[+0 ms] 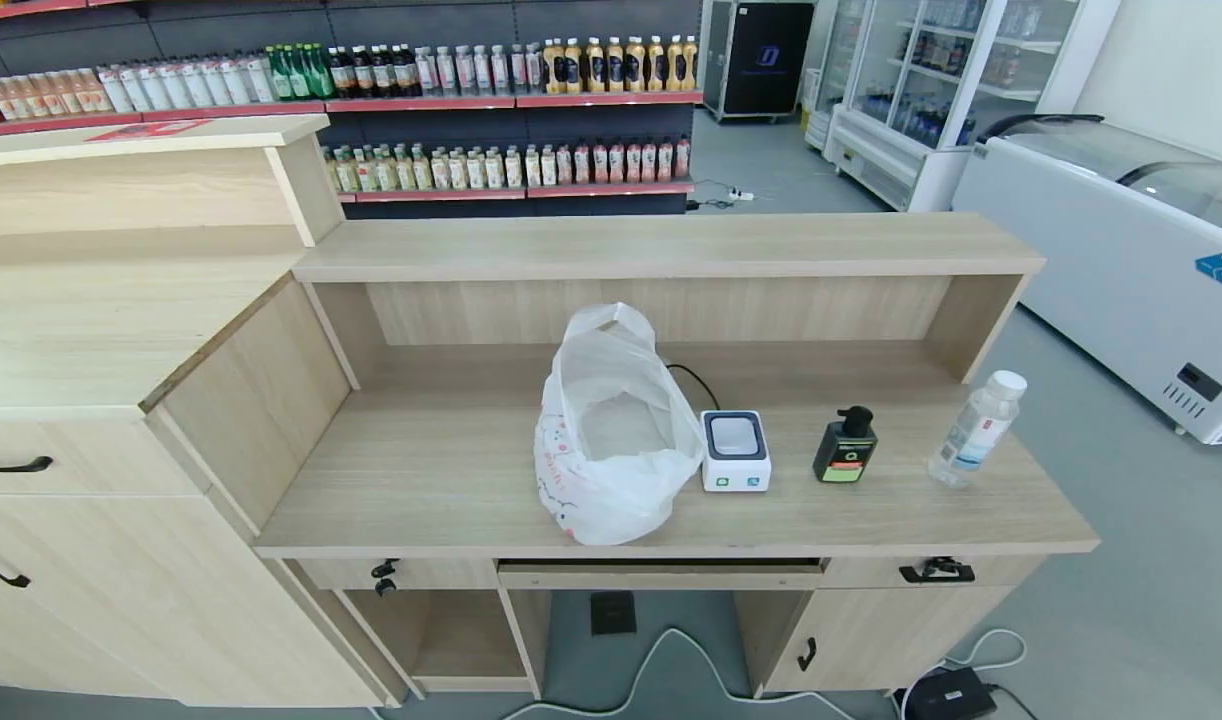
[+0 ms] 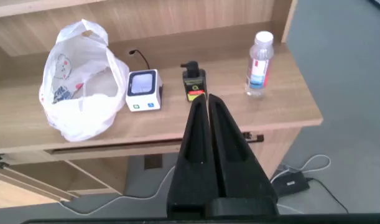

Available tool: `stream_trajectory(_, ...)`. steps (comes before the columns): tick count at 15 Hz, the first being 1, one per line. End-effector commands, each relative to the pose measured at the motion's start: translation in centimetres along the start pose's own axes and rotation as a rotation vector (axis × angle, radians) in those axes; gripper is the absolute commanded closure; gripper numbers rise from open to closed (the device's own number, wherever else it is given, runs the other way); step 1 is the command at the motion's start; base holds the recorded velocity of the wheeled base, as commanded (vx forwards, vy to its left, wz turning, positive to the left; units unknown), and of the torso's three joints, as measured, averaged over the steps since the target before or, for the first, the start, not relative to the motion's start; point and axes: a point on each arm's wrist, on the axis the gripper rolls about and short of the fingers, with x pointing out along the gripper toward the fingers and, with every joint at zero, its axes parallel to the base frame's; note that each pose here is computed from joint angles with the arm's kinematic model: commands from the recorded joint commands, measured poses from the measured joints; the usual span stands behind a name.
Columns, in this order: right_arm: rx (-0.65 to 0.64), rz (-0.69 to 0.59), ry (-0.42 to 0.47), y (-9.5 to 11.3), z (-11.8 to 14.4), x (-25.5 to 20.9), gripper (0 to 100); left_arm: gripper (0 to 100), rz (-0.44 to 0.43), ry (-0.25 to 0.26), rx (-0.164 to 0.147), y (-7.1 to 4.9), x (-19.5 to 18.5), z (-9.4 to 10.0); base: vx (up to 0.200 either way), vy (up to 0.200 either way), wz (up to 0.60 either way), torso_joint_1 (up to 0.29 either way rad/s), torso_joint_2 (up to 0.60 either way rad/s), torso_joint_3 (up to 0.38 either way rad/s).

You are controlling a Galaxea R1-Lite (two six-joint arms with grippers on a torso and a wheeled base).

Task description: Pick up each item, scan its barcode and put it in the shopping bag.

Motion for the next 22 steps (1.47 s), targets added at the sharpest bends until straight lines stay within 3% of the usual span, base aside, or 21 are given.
stream_trajectory(1, 0.003, 0.038, 0.132, -0.4, 0.8, 7.2, 100, 0, 0.000, 0.000, 0.000, 0.0, 0.0, 0.0, 0.000, 0.000, 0.00, 0.000, 0.00, 0.000)
stream_trajectory(5, -0.046, 0.090, 0.152, -0.7, 1.3, 12.1, 100, 0, 0.000, -0.002, 0.000, 0.0, 0.0, 0.0, 0.000, 0.000, 0.00, 0.000, 0.00, 0.000)
stream_trajectory(7, -0.130, 0.083, 0.198, -1.3, 0.1, 15.2, 100, 0, 0.000, 0.000, 0.000, 0.0, 0.0, 0.0, 0.000, 0.000, 0.00, 0.000, 0.00, 0.000)
stream_trajectory(10, -0.256, 0.009, 0.297, -4.8, -2.1, 17.9, 100, 0, 0.000, 0.000, 0.000, 0.0, 0.0, 0.0, 0.000, 0.000, 0.00, 0.000, 0.00, 0.000)
stream_trajectory(11, -0.248, 0.000, 0.325, -5.7, -2.9, 18.3, 0, 0, 0.000, 0.000, 0.000, 0.0, 0.0, 0.0, 0.000, 0.000, 0.00, 0.000, 0.00, 0.000)
stream_trajectory(14, -0.293, 0.081, 0.351, -9.1, -5.7, 20.0, 0, 0, 0.000, 0.000, 0.000, 0.0, 0.0, 0.0, 0.000, 0.000, 0.00, 0.000, 0.00, 0.000)
stream_trajectory(16, -0.381, 0.233, 0.338, -11.4, -7.9, 21.9, 0, 0, 0.000, 0.000, 0.000, 0.0, 0.0, 0.0, 0.000, 0.000, 0.00, 0.000, 0.00, 0.000)
stream_trajectory(22, -0.483, 0.379, 0.279, -12.9, -9.9, 27.3, 0, 0, 0.000, 0.000, 0.000, 0.0, 0.0, 0.0, 0.000, 0.000, 0.00, 0.000, 0.00, 0.000)
